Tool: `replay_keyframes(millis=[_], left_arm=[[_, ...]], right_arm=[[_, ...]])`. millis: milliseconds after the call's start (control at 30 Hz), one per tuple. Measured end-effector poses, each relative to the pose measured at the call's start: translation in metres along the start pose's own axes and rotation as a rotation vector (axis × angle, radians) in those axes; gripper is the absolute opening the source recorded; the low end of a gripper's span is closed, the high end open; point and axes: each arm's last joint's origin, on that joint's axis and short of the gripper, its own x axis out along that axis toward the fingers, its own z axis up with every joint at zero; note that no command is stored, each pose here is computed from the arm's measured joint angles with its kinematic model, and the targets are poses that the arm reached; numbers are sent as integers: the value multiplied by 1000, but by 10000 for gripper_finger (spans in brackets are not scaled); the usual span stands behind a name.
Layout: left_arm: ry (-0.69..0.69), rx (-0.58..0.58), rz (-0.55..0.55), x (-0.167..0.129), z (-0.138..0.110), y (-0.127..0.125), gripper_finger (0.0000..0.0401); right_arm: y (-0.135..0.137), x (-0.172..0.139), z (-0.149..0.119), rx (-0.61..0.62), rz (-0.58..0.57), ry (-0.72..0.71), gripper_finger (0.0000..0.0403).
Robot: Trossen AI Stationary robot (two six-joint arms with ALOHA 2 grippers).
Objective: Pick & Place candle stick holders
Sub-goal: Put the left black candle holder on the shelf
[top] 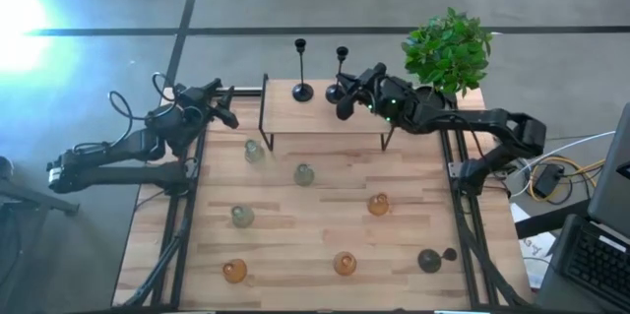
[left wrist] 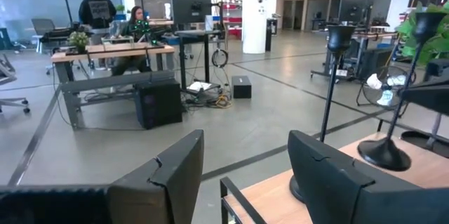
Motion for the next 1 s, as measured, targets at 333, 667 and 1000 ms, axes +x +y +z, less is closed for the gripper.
replay_keyframes(millis=[333, 667, 1000], left_arm=[[1, 0, 0, 0, 0, 0, 213], [6, 9, 0, 0, -1, 0, 213], [11, 17, 29, 0, -3, 1, 213]], right_arm=[[3, 24, -15, -1, -13, 30, 8], [-6, 36, -19, 14, -47, 39, 8], [-9, 37, -23, 25, -30, 48, 8]])
